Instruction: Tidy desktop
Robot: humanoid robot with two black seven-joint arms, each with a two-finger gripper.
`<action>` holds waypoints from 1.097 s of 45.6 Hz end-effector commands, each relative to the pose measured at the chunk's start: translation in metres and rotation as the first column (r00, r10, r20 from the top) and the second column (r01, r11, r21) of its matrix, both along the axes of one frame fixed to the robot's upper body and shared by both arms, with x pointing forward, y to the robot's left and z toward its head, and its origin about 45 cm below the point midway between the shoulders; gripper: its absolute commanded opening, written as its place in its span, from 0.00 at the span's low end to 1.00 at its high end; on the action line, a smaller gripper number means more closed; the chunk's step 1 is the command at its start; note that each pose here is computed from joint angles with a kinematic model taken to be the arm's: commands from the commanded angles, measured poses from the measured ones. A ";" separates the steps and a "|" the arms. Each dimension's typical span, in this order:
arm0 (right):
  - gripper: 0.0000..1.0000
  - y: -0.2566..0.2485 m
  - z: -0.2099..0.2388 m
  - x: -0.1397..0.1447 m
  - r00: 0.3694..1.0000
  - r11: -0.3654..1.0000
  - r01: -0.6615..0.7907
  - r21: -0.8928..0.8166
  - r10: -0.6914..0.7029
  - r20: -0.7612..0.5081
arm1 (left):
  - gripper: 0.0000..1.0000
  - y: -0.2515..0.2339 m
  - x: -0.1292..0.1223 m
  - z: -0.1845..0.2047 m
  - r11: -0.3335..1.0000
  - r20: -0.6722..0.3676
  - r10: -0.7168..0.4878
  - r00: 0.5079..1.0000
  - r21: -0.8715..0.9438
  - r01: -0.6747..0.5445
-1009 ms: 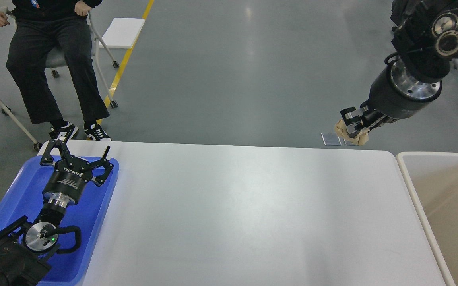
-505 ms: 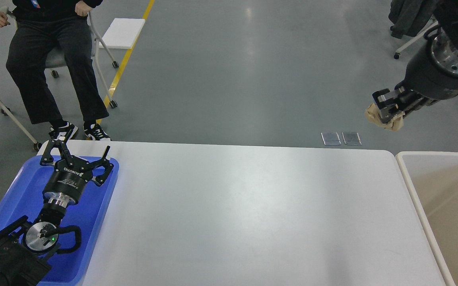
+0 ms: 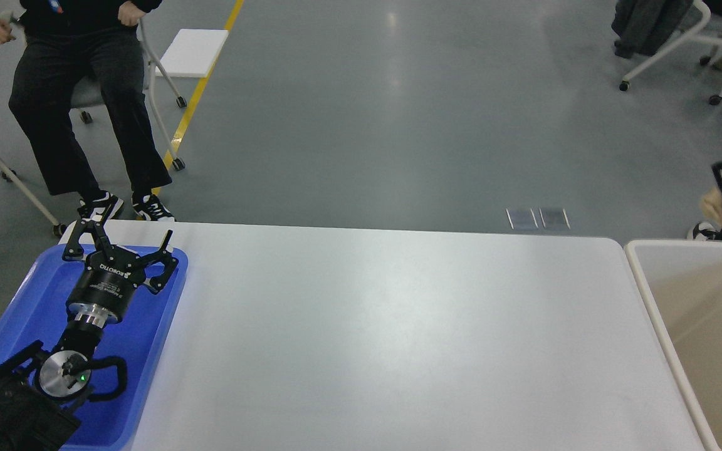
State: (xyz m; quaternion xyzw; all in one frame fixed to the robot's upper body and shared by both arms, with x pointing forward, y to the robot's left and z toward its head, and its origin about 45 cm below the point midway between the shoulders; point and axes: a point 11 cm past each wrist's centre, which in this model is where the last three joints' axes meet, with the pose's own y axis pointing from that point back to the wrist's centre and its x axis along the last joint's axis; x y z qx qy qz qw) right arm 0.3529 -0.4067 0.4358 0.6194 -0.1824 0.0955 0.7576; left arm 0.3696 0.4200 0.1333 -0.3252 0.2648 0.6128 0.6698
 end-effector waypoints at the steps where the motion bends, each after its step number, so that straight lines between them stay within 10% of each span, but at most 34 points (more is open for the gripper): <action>1: 0.00 -0.098 -0.037 -0.038 0.971 0.970 0.238 0.050 -0.238 -0.009 | 0.99 0.000 0.000 0.000 1.000 0.000 0.001 1.000 0.000 -0.001; 26: 0.00 -0.211 -0.098 -0.086 0.773 0.752 0.607 0.257 -0.634 0.025 | 0.99 0.000 -0.001 -0.001 1.000 -0.001 0.002 1.000 0.000 -0.002; 50: 0.00 -0.232 -0.199 -0.059 0.532 0.627 0.733 0.264 -0.770 0.353 | 0.99 0.001 -0.001 0.000 1.000 -0.001 0.003 1.000 0.001 -0.003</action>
